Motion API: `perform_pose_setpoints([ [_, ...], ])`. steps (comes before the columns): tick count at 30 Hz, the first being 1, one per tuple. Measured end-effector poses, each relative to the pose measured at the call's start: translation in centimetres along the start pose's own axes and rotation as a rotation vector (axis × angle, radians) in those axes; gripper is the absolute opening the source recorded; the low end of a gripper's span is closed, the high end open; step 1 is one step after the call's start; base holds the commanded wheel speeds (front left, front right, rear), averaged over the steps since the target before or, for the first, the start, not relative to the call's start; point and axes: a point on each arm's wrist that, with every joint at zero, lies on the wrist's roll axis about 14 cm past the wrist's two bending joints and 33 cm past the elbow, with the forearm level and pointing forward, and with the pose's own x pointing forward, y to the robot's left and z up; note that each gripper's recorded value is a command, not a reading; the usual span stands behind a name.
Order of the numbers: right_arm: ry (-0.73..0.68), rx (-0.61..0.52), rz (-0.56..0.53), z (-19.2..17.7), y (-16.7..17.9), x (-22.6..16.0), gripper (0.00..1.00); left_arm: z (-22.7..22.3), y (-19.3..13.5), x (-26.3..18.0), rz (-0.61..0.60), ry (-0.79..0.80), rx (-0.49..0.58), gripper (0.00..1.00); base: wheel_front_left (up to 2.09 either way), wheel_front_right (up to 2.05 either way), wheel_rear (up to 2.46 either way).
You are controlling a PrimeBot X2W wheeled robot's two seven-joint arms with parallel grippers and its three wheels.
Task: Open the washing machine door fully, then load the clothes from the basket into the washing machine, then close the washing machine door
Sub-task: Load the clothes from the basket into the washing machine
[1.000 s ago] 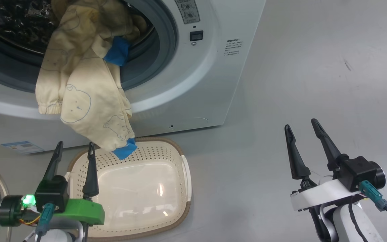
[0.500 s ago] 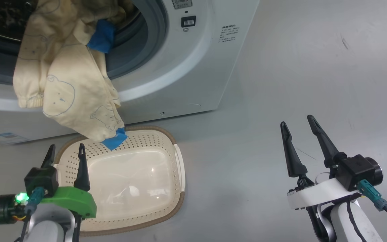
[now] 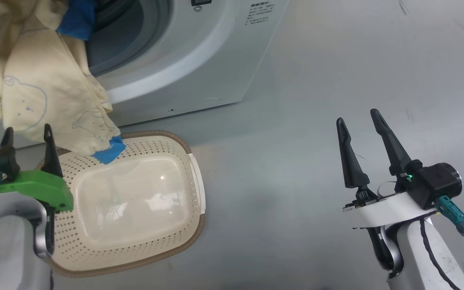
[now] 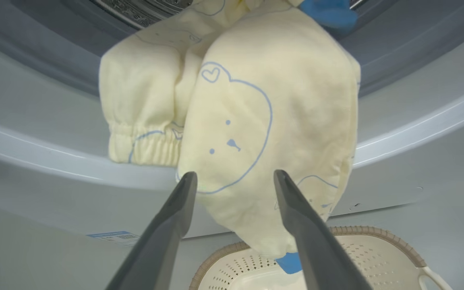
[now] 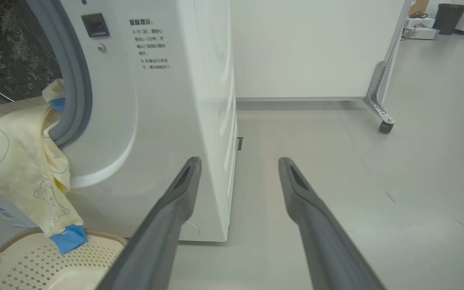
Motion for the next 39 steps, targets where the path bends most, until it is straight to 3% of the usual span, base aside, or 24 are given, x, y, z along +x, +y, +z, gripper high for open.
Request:
perform_pose_setpoints([
  [11, 0.024, 0.0, -0.044, -1.0, -1.6, 0.6, 1.0, -1.1, 1.9, 3.7, 0.032, 0.062, 0.105, 1.0, 0.0, 0.0, 0.0],
  [23, 0.026, 0.013, -0.055, -1.1, -2.0, 0.7, 1.0, -1.2, -0.9, 5.7, -0.069, 0.093, 0.104, 1.0, 0.0, 0.0, 0.0],
  [24, 0.026, 0.014, -0.057, -1.1, -2.0, 0.6, 1.0, -1.2, -1.2, 5.8, -0.08, 0.095, 0.104, 0.49, 0.0, 0.0, 0.0],
  [26, 0.026, 0.018, -0.061, -1.1, -2.1, 0.6, 1.0, -1.4, -1.8, 5.9, -0.107, 0.107, 0.107, 0.0, 0.0, 0.0, 0.0],
  [39, 0.004, 0.013, -0.071, -0.3, -2.3, 0.9, 1.0, -1.8, -4.1, 5.3, -0.219, 0.157, 0.109, 0.0, 0.0, 0.0, 0.0],
])
